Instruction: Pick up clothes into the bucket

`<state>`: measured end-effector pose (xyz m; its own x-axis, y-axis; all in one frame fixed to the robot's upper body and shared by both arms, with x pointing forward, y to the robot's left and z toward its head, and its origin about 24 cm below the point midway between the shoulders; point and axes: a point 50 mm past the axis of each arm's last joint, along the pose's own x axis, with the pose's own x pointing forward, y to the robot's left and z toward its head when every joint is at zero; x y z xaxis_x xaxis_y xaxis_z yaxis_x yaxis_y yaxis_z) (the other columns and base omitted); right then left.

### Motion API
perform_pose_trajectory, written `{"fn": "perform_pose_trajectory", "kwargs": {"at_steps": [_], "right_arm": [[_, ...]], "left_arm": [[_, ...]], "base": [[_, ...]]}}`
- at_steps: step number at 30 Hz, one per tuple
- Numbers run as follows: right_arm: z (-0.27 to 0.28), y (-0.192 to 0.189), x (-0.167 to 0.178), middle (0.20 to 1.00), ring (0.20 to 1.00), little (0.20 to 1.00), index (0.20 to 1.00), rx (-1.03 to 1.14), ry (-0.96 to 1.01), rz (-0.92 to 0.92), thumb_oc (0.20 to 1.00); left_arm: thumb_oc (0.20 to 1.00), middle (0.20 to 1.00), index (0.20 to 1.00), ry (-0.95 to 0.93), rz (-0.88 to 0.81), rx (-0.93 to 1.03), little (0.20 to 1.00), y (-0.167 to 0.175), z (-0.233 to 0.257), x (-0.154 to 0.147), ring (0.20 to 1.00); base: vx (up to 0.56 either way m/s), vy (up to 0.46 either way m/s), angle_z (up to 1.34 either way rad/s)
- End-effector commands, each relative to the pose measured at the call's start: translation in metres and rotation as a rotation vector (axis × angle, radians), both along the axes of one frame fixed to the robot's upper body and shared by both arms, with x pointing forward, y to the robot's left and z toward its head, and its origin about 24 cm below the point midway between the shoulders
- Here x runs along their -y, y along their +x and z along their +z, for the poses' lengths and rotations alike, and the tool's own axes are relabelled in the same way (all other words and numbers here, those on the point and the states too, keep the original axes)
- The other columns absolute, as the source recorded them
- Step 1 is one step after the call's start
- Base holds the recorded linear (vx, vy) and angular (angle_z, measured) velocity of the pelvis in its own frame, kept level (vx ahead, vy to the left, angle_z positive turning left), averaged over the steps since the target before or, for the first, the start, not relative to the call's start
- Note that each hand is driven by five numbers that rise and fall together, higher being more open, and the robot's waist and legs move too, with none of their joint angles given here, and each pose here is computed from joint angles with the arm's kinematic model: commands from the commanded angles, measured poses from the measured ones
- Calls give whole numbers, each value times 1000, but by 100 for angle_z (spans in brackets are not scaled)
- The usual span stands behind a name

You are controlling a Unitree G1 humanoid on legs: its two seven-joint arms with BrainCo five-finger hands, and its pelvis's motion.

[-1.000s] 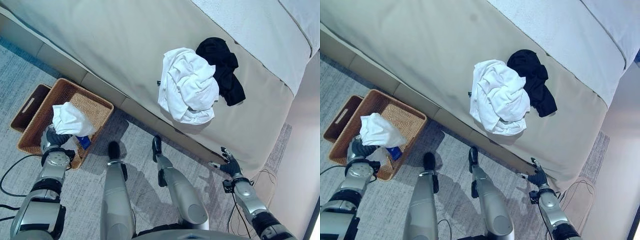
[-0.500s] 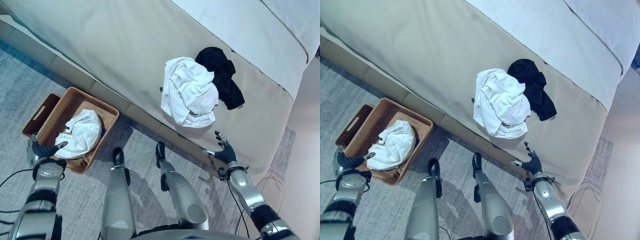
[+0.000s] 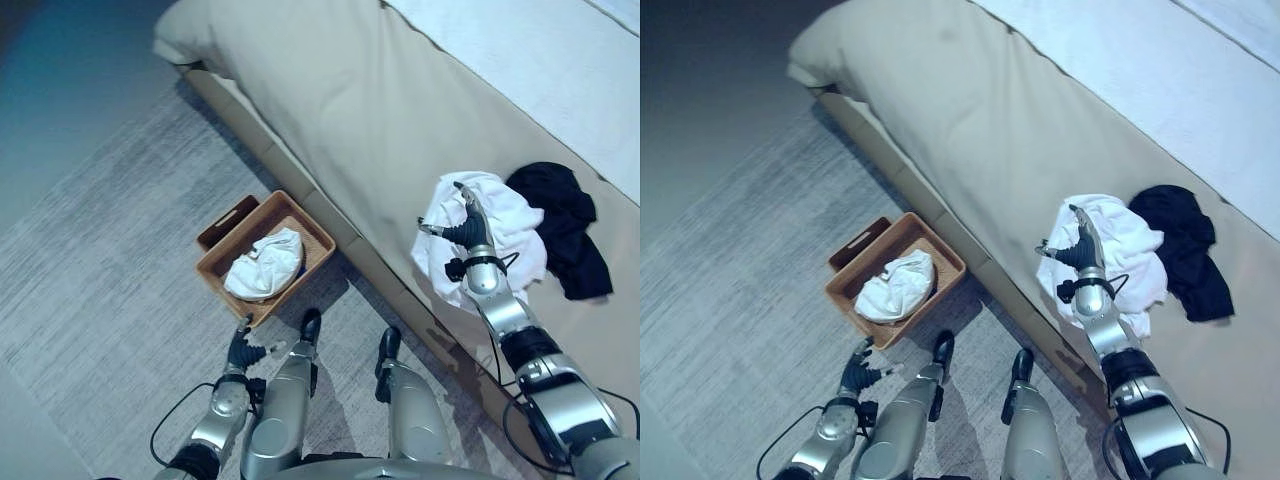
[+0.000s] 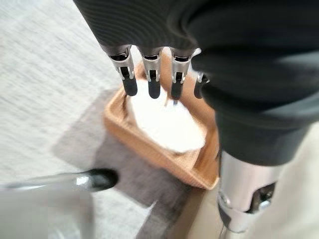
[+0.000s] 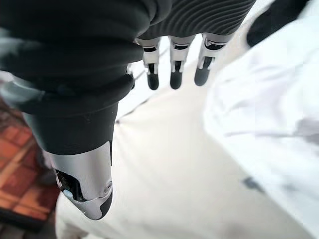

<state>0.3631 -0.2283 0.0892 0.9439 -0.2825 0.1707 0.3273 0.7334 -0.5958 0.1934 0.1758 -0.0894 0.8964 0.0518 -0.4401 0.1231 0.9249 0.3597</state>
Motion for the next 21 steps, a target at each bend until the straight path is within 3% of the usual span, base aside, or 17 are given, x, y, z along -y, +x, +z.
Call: {"fn": "perform_pose_trajectory", "kwargs": {"at_steps": [1, 3, 9, 14, 21], "right_arm": [[16, 4, 21, 1000, 1000, 1000, 1000, 53, -69, -112, 1000], [29, 14, 37, 1000, 1000, 1000, 1000, 20, -103, -197, 1000], [46, 14, 75, 1000, 1000, 1000, 1000, -82, -225, -357, 1000], [61, -5, 121, 1000, 1000, 1000, 1000, -206, -444, -526, 1000], [66, -25, 155, 1000, 1000, 1000, 1000, -366, -656, -597, 1000]], "left_arm": [[1000, 1000, 1000, 48, -139, 30, 1000, 1, 4, 10, 1000], [1000, 1000, 1000, 48, -207, 33, 1000, -1, 4, 20, 1000], [1000, 1000, 1000, -39, -114, 62, 1000, 9, 11, 24, 1000], [1000, 1000, 1000, -74, -51, 66, 1000, 17, 14, 24, 1000], [1000, 1000, 1000, -94, -19, 32, 1000, 17, 9, 25, 1000]], "base": [[-38, -103, 29], [-48, -100, 17], [-66, -74, 18], [-16, -56, 16], [2, -13, 8]]}}
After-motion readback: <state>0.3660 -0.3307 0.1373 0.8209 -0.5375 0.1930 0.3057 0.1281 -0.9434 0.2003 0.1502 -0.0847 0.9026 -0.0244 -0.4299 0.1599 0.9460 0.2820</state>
